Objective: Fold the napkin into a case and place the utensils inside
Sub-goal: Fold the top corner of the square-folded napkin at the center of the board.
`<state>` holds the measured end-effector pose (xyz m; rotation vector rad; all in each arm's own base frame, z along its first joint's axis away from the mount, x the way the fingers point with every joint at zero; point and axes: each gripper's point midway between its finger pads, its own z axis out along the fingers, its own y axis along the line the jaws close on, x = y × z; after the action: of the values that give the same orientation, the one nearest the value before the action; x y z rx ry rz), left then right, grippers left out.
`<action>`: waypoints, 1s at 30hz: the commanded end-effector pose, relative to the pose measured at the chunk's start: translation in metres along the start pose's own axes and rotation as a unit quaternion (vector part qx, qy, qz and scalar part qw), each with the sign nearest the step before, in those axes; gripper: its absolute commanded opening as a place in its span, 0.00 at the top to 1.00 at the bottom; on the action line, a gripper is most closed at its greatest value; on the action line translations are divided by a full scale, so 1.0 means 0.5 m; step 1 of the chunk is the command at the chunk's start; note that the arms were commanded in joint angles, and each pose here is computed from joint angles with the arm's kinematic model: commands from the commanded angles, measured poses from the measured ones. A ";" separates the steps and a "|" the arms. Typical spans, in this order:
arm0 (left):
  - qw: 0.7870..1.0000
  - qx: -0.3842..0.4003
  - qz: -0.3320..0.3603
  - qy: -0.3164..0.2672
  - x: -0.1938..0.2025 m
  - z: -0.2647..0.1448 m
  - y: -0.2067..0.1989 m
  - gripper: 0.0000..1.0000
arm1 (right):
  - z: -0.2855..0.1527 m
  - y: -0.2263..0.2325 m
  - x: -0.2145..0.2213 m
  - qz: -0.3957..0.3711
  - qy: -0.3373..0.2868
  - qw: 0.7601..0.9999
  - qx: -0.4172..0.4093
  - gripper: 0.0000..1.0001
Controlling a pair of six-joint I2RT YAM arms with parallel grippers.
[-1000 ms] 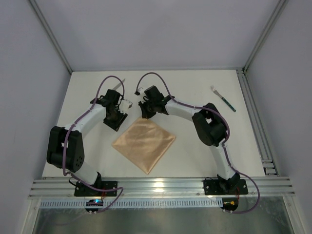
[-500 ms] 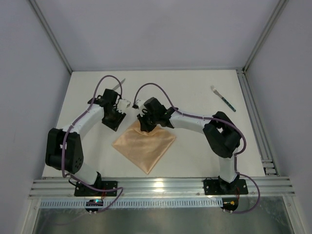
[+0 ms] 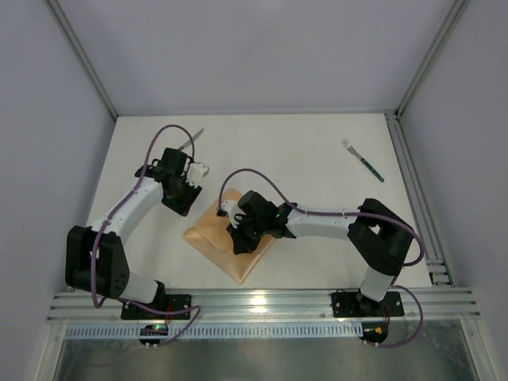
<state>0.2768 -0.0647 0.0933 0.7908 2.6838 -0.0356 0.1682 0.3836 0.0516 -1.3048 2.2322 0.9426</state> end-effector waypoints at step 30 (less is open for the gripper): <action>0.998 0.055 0.001 0.033 0.072 0.041 -0.051 0.58 | -0.020 0.157 0.094 -0.036 0.011 0.989 -0.140 0.96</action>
<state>0.2396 -0.0667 0.0613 0.8330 2.7784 -0.1347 0.0815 0.3661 0.0394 -1.4985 2.1972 1.1855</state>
